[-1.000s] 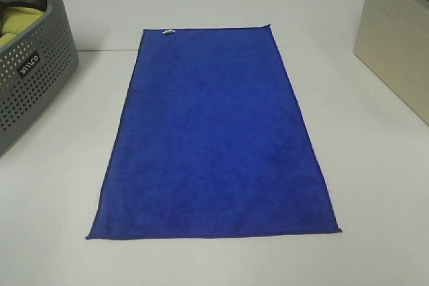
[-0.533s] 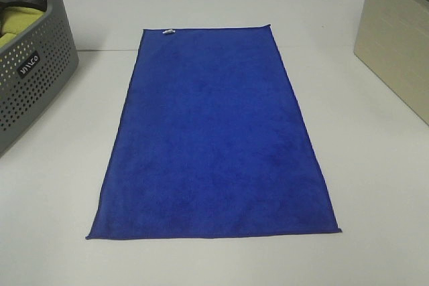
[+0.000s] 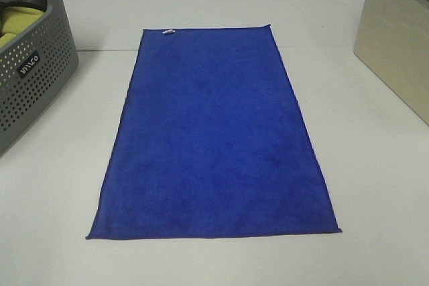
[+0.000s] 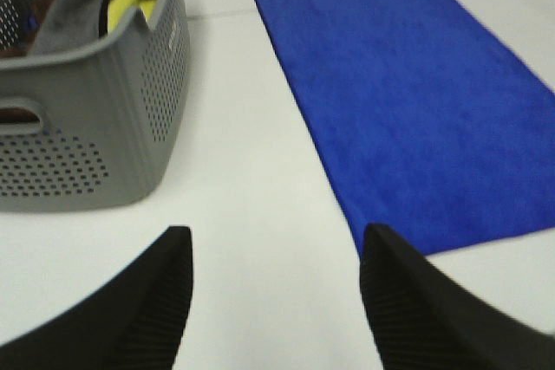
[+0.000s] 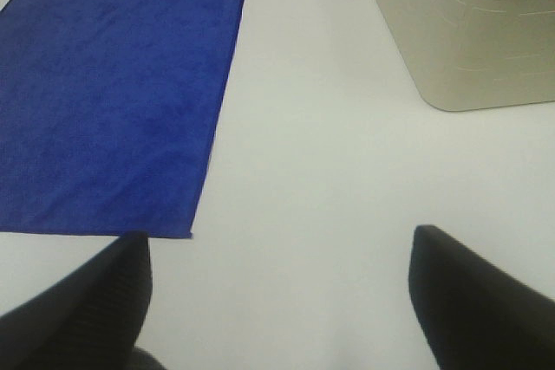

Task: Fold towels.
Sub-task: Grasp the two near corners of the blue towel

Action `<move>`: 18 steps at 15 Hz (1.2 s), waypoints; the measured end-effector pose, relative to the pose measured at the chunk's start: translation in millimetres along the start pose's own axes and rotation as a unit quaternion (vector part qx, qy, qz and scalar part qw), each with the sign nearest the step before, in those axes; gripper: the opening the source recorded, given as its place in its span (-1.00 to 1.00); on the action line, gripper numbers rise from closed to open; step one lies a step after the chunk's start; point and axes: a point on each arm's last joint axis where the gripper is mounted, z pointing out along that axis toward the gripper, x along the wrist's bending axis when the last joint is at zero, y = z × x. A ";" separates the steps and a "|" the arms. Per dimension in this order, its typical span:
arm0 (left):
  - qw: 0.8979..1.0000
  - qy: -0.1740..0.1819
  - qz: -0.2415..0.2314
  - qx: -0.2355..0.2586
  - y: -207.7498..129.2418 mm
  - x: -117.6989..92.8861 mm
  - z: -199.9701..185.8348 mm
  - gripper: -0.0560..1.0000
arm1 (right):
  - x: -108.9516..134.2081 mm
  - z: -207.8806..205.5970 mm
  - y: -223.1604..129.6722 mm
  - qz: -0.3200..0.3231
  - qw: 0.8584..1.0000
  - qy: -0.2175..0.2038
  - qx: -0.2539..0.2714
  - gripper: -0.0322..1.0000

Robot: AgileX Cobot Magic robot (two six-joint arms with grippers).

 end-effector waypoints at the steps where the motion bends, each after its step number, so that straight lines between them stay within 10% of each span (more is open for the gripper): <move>1: 0.999 0.001 -0.021 -0.041 7.8 0.2 -0.9 0.16 | -0.2 -1.4 3.2 0.014 1.000 -0.001 -0.014 0.52; 4: 0.991 -0.013 -0.078 -0.107 31.2 1.3 6.9 0.16 | -2.1 2.0 24.4 0.036 0.998 -0.004 -0.048 0.50; 7: 0.985 -0.053 -0.153 -0.054 41.5 -0.5 31.6 0.16 | -4.8 20.0 47.1 0.046 0.999 -0.003 -0.002 0.50; 11: 0.963 -0.102 -0.236 0.083 47.6 -1.8 86.7 0.16 | -6.0 74.9 87.3 0.082 0.989 0.025 0.119 0.50; 18: 0.910 -0.116 -0.272 0.292 16.7 9.1 189.8 0.16 | 1.0 191.7 85.8 0.130 0.931 0.103 0.324 0.45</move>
